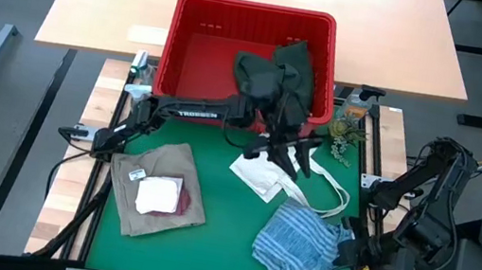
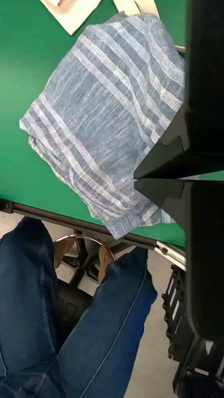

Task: Fold Laundry from Bin
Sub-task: Fold the blue polo shirt

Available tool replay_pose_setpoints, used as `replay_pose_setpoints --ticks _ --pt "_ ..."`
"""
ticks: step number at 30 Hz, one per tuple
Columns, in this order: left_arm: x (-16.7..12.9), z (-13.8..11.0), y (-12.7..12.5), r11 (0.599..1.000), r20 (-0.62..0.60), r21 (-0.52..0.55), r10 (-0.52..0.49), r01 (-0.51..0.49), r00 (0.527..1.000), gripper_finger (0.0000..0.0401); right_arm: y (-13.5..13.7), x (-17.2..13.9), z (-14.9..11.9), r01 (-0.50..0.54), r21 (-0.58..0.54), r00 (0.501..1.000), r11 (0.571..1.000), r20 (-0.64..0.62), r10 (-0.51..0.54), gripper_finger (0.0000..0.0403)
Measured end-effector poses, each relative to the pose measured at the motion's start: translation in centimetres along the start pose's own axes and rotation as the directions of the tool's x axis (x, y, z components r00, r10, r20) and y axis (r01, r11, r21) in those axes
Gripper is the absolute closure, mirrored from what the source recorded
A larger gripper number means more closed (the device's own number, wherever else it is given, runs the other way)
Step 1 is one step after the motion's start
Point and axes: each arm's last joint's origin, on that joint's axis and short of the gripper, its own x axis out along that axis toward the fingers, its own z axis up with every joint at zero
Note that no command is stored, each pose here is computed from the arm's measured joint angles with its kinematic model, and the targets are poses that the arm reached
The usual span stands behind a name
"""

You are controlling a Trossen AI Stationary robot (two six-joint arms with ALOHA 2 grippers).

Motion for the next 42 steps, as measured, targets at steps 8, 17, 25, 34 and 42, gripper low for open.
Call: replay_pose_setpoints --ticks 8,17,25,34,42 --pt "1.2 0.2 -0.2 0.994 0.104 0.024 0.104 -0.107 0.989 0.0276 0.0 0.0 0.0 -0.001 0.000 1.000 1.000 0.000 0.001 0.0402" --pt "1.6 0.8 0.4 0.875 0.351 0.052 0.434 -0.481 0.829 0.0276 0.0 0.0 0.0 -0.001 0.003 1.000 1.000 0.000 0.001 0.0402" --pt "2.1 -0.6 0.0 0.654 0.091 0.174 0.734 -0.736 0.673 0.0276 0.0 0.0 0.0 -0.004 0.027 1.000 1.000 0.003 0.004 0.0402" --pt "5.8 -1.4 -9.4 0.268 -0.311 0.506 0.943 -0.820 0.116 0.0276 0.0 0.0 0.2 0.007 0.030 1.000 1.000 0.020 -0.007 0.0402" --pt "10.5 -6.3 -12.1 0.416 -0.519 0.433 0.840 -0.800 0.156 0.0276 0.0 0.6 1.2 0.103 0.063 0.978 0.993 0.175 -0.113 0.0402"
